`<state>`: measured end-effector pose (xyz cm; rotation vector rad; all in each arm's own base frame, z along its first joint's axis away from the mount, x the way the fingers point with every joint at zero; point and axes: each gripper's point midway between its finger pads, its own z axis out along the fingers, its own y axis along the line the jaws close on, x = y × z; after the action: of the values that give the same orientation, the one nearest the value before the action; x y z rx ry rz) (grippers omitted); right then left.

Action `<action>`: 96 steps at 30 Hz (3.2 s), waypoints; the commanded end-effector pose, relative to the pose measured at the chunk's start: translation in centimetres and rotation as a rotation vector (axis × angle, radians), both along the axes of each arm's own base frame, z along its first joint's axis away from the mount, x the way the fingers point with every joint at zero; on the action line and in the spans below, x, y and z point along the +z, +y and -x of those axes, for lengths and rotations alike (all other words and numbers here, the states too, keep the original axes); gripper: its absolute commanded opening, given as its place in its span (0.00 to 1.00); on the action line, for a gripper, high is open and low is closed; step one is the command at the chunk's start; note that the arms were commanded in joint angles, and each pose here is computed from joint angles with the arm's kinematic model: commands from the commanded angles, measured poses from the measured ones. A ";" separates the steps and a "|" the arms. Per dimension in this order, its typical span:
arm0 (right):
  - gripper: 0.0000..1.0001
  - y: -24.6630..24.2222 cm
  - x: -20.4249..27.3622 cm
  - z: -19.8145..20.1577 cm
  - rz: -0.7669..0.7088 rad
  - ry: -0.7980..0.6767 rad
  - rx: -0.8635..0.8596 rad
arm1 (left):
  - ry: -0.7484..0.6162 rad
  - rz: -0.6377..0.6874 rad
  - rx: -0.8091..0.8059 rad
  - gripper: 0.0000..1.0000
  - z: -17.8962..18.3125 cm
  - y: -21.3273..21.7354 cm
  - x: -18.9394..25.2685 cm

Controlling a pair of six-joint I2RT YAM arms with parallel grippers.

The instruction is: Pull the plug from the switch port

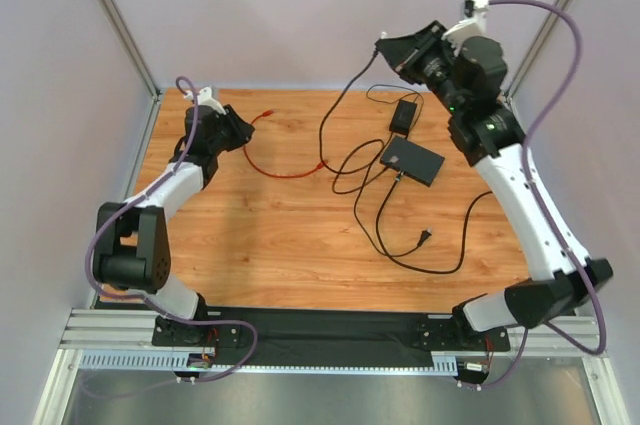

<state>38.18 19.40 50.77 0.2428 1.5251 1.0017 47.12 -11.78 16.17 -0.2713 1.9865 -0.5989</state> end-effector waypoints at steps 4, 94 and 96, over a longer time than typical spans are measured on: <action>0.10 6.2 -4.3 -7.0 -0.142 0.070 0.005 | -0.122 -0.127 0.184 0.43 2.3 4.9 5.4; 0.16 -12.9 -44.2 -0.6 0.084 0.887 -0.212 | 0.279 0.059 -0.692 0.16 5.1 -35.5 -10.7; 0.18 -13.1 -44.6 -0.2 0.068 0.888 -0.219 | 0.253 0.030 -0.674 0.16 4.8 -35.1 -9.7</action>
<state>37.02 6.46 4.68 0.8560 2.3649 0.6030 41.62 -47.69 2.89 0.3315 2.3725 -1.1158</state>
